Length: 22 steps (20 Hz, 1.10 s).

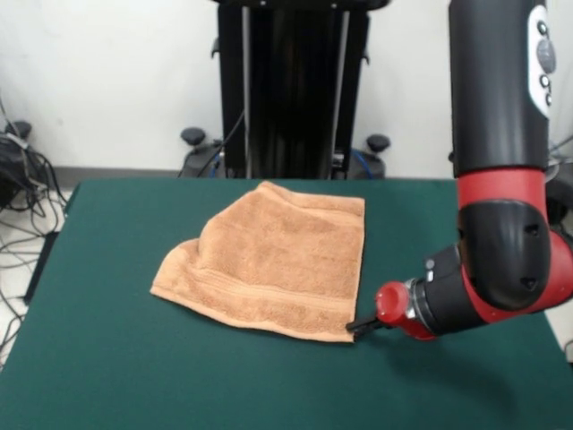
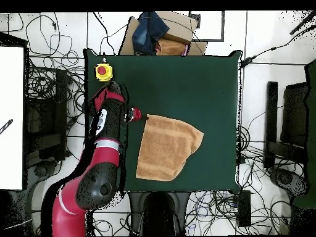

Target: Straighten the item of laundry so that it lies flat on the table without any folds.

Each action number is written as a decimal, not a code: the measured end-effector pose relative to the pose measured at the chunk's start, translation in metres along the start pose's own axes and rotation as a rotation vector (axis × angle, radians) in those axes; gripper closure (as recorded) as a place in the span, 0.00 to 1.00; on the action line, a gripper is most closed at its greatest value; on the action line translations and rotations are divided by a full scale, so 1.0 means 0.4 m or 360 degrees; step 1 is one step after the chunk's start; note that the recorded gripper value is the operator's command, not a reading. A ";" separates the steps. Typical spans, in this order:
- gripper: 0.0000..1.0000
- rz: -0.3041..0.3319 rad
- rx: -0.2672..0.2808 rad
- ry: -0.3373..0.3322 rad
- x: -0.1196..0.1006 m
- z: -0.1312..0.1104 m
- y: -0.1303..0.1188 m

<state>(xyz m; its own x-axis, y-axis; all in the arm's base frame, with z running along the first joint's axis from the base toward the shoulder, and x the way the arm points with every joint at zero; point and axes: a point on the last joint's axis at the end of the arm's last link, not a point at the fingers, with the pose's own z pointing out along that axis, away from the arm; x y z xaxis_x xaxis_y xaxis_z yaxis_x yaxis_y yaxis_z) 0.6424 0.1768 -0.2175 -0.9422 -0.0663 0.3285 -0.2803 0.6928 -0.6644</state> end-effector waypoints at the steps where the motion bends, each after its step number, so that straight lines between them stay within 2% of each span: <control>1: 1.00 0.0001 -0.0001 0.0004 -0.003 -0.004 0.002; 22: 1.00 0.0039 -0.0110 -0.0048 -0.060 -0.083 0.030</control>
<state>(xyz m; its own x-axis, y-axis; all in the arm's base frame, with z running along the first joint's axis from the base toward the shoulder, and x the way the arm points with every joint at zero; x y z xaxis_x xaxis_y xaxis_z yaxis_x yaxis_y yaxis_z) 0.6676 0.2102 -0.2111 -0.9539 -0.0694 0.2918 -0.2448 0.7421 -0.6239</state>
